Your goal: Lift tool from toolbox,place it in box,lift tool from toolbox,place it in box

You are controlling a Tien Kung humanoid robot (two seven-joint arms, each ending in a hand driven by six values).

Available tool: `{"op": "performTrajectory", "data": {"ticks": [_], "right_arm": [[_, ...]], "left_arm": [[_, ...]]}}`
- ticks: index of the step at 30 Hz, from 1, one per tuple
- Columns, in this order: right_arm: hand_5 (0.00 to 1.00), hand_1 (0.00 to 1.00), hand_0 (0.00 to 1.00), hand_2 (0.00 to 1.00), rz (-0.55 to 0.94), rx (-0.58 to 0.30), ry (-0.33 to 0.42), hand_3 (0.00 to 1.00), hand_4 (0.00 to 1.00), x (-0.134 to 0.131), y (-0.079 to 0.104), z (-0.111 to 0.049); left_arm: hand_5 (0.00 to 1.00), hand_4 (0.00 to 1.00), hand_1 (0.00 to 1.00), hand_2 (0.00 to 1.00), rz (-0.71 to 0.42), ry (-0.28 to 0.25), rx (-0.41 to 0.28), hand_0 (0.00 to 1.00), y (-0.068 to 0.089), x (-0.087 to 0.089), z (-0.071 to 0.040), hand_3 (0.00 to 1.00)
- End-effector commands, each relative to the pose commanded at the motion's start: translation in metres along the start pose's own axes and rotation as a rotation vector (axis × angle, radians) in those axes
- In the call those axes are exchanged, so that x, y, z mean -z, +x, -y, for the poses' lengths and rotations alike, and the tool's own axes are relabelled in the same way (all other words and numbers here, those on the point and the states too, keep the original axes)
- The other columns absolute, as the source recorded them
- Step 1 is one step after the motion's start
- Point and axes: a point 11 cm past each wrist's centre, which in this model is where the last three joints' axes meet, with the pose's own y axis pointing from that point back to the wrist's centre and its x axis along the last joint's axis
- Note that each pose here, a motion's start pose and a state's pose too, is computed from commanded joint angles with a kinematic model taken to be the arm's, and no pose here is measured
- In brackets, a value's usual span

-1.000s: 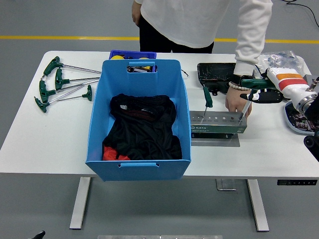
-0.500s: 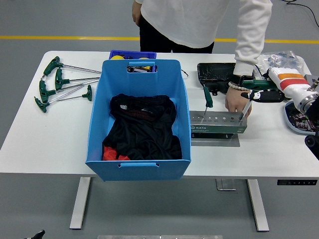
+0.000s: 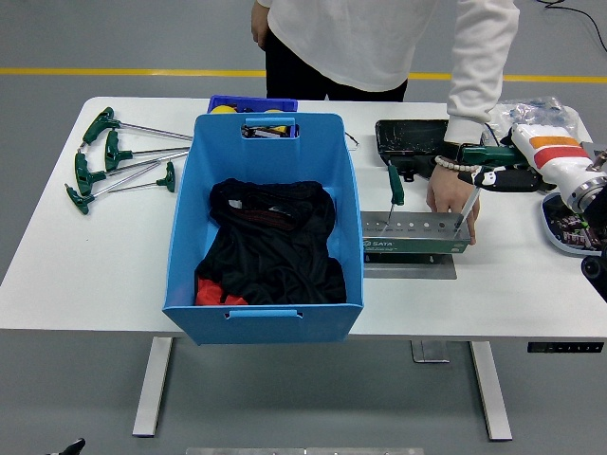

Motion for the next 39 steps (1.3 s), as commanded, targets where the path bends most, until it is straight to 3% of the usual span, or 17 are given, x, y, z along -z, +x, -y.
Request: {"op": "performTrajectory", "data": {"ticks": [8, 14, 15, 28, 39], "right_arm": [[0.817, 0.002, 0.002, 0.002, 0.002, -0.036, 0.011, 0.002, 0.998, 0.001, 0.014, -0.001], [0.798, 0.002, 0.002, 0.002, 0.007, -0.081, 0.026, 0.002, 0.998, 0.005, 0.037, -0.003], [0.759, 0.002, 0.002, 0.002, 0.007, -0.091, 0.028, 0.002, 0.998, 0.006, 0.042, -0.003], [0.737, 0.002, 0.002, 0.002, 0.004, -0.171, 0.065, 0.005, 0.998, 0.018, 0.079, -0.012], [0.730, 0.002, 0.002, 0.002, 0.011, -0.288, 0.133, 0.008, 0.998, 0.038, 0.116, -0.024]], "left_arm": [[0.530, 0.633, 0.720, 0.747, -0.002, -0.002, 0.000, 0.719, 0.000, -0.001, 0.000, 0.644], [0.526, 0.631, 0.720, 0.747, 0.000, -0.001, -0.001, 0.718, 0.000, -0.001, 0.000, 0.641], [0.530, 0.633, 0.720, 0.748, 0.001, -0.001, -0.001, 0.719, 0.001, -0.001, 0.000, 0.642], [0.527, 0.631, 0.719, 0.748, 0.004, 0.006, -0.003, 0.718, 0.001, 0.003, 0.000, 0.642], [0.530, 0.633, 0.720, 0.748, 0.011, 0.008, -0.005, 0.717, 0.003, 0.004, 0.000, 0.642]]}}
